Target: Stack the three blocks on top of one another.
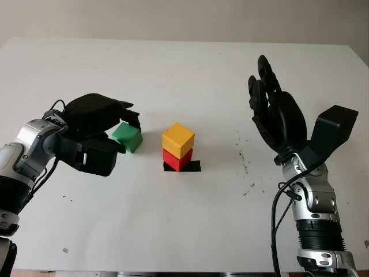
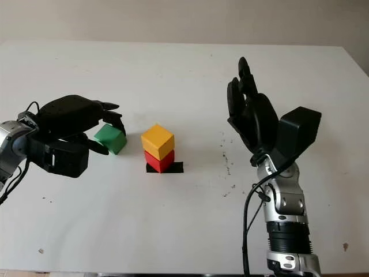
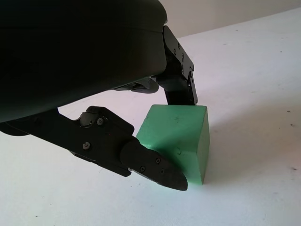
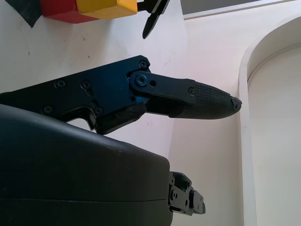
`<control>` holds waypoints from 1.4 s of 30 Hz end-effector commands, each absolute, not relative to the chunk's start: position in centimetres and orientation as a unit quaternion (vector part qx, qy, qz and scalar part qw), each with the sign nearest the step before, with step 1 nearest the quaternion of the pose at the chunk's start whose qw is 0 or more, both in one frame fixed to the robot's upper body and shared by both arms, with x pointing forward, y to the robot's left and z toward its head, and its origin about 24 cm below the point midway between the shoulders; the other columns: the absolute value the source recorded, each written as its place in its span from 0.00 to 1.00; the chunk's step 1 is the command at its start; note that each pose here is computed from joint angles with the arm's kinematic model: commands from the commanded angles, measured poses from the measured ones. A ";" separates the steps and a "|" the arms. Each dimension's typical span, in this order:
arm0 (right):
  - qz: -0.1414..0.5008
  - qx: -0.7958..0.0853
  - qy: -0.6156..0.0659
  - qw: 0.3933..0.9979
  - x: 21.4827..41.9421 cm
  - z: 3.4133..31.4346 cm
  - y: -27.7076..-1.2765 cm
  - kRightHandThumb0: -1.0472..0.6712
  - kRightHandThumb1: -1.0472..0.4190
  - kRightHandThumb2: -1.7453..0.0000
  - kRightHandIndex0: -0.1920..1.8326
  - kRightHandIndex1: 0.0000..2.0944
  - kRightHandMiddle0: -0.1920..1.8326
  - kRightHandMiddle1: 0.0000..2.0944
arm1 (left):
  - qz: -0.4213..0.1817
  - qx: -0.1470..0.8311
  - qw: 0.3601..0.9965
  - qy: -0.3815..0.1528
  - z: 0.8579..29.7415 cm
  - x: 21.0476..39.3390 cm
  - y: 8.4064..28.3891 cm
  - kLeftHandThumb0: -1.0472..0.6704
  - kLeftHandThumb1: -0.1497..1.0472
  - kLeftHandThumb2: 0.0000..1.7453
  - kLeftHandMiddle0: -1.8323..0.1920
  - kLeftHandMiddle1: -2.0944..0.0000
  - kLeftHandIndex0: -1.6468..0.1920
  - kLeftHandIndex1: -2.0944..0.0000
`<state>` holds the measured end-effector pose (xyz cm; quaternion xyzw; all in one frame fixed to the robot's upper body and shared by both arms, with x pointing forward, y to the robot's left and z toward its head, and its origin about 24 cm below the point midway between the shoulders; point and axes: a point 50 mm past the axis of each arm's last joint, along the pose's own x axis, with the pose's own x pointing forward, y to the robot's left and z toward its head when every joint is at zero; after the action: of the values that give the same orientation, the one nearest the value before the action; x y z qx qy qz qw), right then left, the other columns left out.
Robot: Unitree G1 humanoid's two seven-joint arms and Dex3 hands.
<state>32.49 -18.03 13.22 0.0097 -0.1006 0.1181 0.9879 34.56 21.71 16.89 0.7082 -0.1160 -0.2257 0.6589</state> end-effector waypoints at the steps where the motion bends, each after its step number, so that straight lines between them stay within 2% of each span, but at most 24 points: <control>1: 0.115 0.005 -0.109 0.987 32.4 13.5 -18.4 0.20 0.00 0.66 0.00 0.00 0.00 0.00 | -0.225 0.714 0.653 -0.113 16.9 34.5 22.1 0.43 0.92 0.04 0.72 0.97 0.65 0.43; 7: 0.117 0.005 -0.109 0.987 32.4 13.5 -18.4 0.19 0.00 0.67 0.00 0.00 0.00 0.00 | -0.209 0.738 0.629 -0.128 17.5 34.4 22.0 0.41 0.94 0.03 0.71 0.97 0.68 0.42; 13: 0.119 0.003 -0.111 0.987 32.5 13.4 -18.4 0.19 0.00 0.68 0.00 0.00 0.00 0.00 | -0.196 0.755 0.600 -0.178 19.1 34.0 21.3 0.40 0.93 0.03 0.70 0.97 0.65 0.48; 16: 0.119 0.000 -0.111 0.987 32.5 13.4 -18.3 0.19 0.00 0.68 0.00 0.00 0.00 0.00 | -0.201 0.751 0.600 -0.187 20.9 34.0 20.8 0.40 0.93 0.03 0.70 0.97 0.64 0.47; 23: 0.123 -0.006 -0.111 0.986 32.7 13.4 -18.0 0.19 0.00 0.68 0.00 0.00 0.00 0.00 | -0.239 0.759 0.585 -0.159 27.2 34.1 18.6 0.40 0.92 0.03 0.69 0.97 0.60 0.53; 25: 0.126 -0.009 -0.113 0.986 32.8 13.3 -17.8 0.19 0.00 0.67 0.00 0.00 0.00 0.00 | -0.254 0.759 0.579 -0.156 28.5 34.1 18.0 0.40 0.91 0.03 0.68 0.97 0.61 0.47; 28: 0.123 -0.012 -0.116 0.986 33.0 13.1 -17.5 0.19 0.00 0.67 0.00 0.00 0.00 0.00 | -0.275 0.759 0.570 -0.154 30.1 34.1 16.9 0.39 0.92 0.03 0.68 0.97 0.63 0.44; 35: 0.120 -0.002 -0.111 0.987 33.3 12.9 -16.7 0.19 0.00 0.70 0.00 0.00 0.00 0.00 | -0.319 0.755 0.553 -0.149 32.9 34.2 14.3 0.39 0.93 0.03 0.68 0.97 0.62 0.48; 40: 0.120 -0.001 -0.112 0.986 33.5 12.7 -16.3 0.19 0.00 0.70 0.00 0.00 0.00 0.00 | -0.331 0.752 0.548 -0.159 34.2 34.6 12.8 0.37 0.95 0.03 0.70 0.98 0.65 0.41; 42: 0.120 0.004 -0.110 0.987 33.5 12.6 -16.2 0.19 0.00 0.70 0.00 0.00 0.00 0.00 | -0.339 0.742 0.556 -0.159 34.4 34.8 12.1 0.37 0.95 0.03 0.70 0.98 0.66 0.35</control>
<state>33.33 -16.50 12.14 0.0030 -0.0990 0.1180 0.9881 35.02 12.86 33.39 0.7429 -0.1469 -0.3395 0.5579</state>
